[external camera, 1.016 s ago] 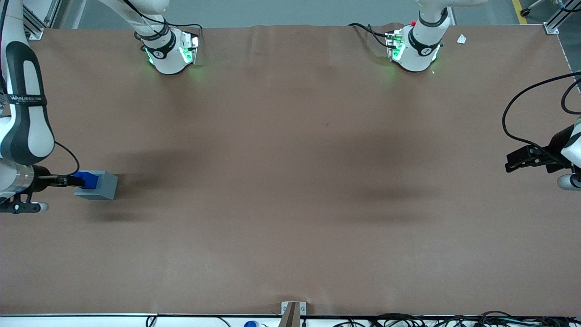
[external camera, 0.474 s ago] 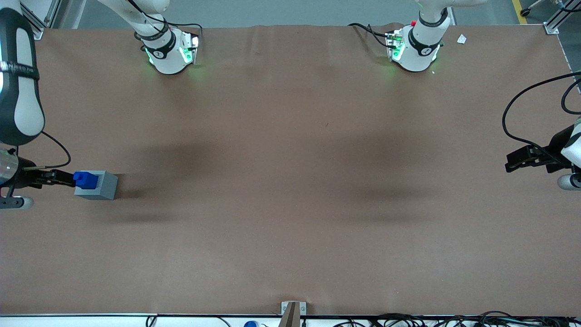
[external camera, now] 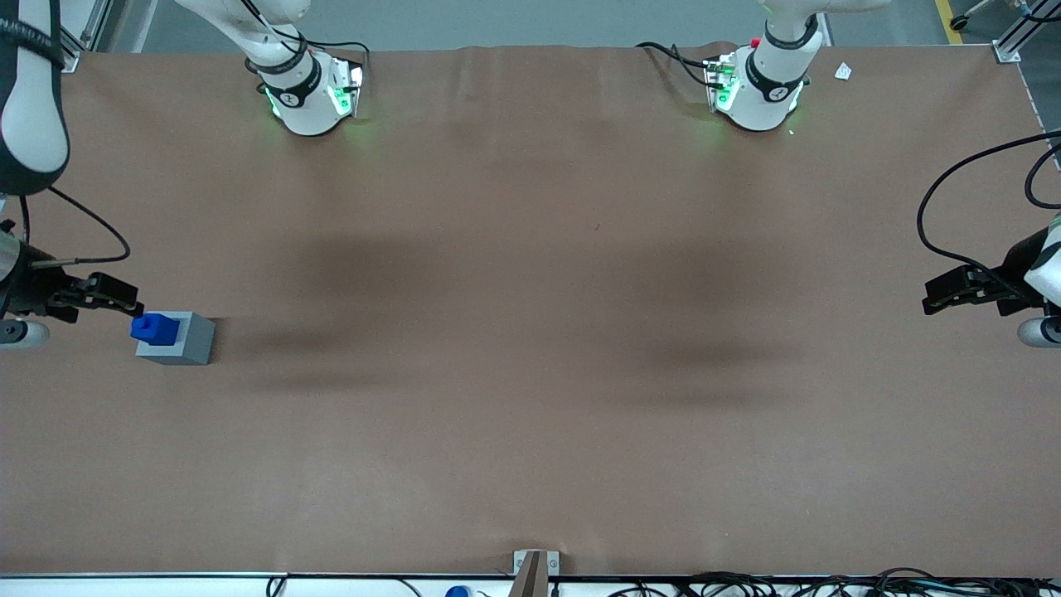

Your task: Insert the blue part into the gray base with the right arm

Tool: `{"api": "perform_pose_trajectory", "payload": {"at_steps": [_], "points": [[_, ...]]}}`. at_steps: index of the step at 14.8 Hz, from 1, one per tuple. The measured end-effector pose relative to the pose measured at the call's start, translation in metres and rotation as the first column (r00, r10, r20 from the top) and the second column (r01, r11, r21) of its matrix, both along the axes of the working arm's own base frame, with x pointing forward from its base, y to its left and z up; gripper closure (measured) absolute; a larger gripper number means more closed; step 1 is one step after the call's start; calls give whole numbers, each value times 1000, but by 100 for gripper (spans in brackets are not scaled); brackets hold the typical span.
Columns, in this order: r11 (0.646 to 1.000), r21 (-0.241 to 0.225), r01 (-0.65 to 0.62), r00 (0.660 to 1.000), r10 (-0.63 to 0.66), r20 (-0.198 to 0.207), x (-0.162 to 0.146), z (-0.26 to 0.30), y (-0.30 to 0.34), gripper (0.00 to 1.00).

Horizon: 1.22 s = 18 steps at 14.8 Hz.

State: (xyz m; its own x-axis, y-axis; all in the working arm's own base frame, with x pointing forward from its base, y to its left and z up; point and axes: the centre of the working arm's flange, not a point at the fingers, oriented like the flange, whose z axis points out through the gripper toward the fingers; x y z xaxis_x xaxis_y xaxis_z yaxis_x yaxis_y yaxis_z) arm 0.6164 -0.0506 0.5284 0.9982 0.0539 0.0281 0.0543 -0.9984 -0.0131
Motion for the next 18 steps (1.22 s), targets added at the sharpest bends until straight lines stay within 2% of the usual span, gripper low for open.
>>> {"api": "perform_pose_trajectory", "payload": {"at_steps": [5, 9, 13, 18], "points": [[1000, -6, -16, 1000, 16, 19, -20, 46, 37, 0], [996, -2, 86, 996, -86, 34, -24, 81, 33, 0], [995, -2, 103, 995, -103, 17, -28, 89, 33, 0], [994, -2, 106, 994, -106, 16, -28, 89, 33, 0]]}}
